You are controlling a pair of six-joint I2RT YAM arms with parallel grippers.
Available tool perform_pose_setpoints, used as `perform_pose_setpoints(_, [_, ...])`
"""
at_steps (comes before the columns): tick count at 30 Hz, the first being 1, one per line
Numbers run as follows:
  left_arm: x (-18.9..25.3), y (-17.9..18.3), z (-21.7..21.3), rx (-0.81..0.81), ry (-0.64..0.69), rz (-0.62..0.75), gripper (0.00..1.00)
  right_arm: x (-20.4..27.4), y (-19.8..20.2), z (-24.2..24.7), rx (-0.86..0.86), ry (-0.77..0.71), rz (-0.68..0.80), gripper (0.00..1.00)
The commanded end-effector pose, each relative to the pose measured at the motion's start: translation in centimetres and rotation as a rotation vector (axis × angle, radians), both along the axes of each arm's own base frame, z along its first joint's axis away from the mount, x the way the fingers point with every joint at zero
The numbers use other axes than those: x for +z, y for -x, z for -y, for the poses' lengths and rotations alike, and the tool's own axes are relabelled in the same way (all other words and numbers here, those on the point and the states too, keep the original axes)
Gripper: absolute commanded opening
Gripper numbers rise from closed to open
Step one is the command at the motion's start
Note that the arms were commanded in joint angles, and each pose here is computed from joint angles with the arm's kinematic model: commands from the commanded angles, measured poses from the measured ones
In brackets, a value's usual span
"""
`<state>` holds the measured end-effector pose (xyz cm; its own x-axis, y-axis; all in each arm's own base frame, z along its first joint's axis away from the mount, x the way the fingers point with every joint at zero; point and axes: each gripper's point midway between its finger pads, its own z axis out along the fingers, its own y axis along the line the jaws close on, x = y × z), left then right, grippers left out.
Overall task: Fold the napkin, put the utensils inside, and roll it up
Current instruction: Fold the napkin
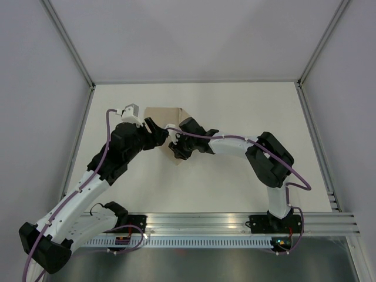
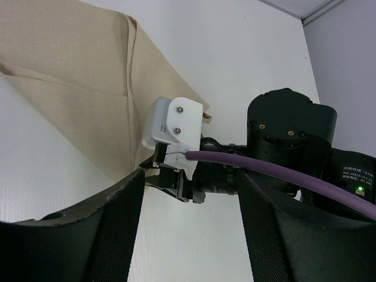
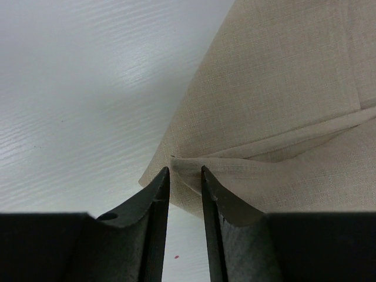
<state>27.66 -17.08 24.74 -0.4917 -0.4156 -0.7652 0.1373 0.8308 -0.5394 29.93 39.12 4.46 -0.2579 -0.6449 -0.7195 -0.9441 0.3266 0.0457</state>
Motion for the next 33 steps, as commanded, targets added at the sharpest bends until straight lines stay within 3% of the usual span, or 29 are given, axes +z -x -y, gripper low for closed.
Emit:
perform_pose_setpoints(1, [2.2,-0.5,-0.4,0.047,0.044,0.043,0.69,1.7,0.9,-0.5,0.047,-0.048,0.006,0.34])
perform_pose_setpoints(15, [2.9,-1.6,-1.2,0.121,0.05,0.05,0.7,4.3,0.9,0.1,0.03,-0.097,0.01,0.34])
perform_pose_setpoints(25, [0.4,-2.9,-2.5,0.243,0.059,-0.013,0.71,6.5,-3.4,4.0,-0.094,-0.15,-0.012,0.34])
perform_pose_setpoints(33, [-2.4,-5.1,0.7,0.13,0.057,-0.071,0.67,6.9,-7.8,9.8,-0.22,-0.156,0.003,0.34])
